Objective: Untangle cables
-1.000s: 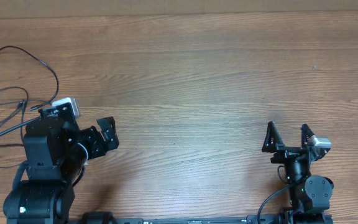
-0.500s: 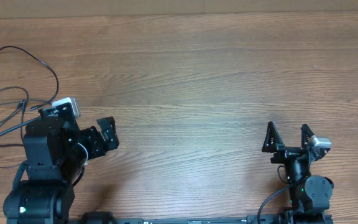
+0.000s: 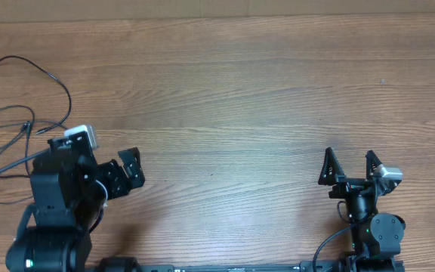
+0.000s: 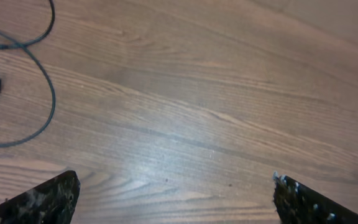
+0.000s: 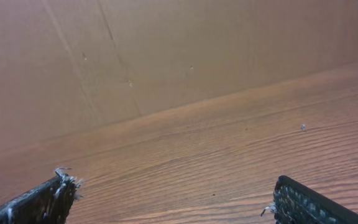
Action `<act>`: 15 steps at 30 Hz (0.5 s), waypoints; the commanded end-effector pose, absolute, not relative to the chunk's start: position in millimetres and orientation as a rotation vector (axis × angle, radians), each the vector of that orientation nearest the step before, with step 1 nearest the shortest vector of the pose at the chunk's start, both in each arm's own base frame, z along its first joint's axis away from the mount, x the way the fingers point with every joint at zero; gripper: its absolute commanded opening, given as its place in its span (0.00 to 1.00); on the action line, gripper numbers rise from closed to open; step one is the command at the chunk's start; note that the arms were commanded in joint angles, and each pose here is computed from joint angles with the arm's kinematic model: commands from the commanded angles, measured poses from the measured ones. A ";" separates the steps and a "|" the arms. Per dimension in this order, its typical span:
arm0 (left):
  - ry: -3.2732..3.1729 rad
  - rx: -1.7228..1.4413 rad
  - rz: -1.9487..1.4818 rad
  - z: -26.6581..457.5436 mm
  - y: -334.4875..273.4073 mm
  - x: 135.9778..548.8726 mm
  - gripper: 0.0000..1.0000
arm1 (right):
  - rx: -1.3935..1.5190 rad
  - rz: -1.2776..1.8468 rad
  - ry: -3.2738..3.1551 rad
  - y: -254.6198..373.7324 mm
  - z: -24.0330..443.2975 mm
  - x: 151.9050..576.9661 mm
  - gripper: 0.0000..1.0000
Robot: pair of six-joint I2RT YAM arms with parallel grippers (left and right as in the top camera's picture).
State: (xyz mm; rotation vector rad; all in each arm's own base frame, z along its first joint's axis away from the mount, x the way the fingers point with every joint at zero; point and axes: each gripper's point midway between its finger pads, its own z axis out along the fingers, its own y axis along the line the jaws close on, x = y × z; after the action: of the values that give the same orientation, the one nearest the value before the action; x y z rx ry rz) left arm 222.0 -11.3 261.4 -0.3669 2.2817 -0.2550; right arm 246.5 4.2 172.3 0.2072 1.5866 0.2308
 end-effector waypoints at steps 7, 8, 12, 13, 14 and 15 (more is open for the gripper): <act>1.917 -0.277 -0.258 275.1 -7.9 239.6 1.00 | 0.205 0.230 1.585 4.2 169.9 246.5 1.00; 1.879 -0.267 -0.253 272.9 -7.1 241.7 1.00 | 0.205 0.229 1.585 4.1 169.9 246.5 1.00; 1.733 -0.238 -0.266 258.2 -7.6 249.2 0.99 | 0.205 0.229 1.585 4.1 169.9 246.5 1.00; 1.720 -0.236 -0.268 257.3 -7.6 249.3 0.99 | 0.205 0.230 1.585 4.2 169.9 246.5 1.00; 1.697 -0.232 -0.269 255.4 -7.5 249.2 1.00 | 0.205 0.230 1.585 4.2 169.9 246.5 1.00; 1.677 -0.229 -0.270 253.5 -7.4 248.3 1.00 | 0.205 0.229 1.585 4.1 169.9 246.5 1.00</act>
State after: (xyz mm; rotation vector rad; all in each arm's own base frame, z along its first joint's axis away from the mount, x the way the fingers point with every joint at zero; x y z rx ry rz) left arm 250.4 -9.2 262.9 -0.2486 1.7246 -0.2911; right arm 246.5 4.2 171.7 0.2075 1.5889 0.2312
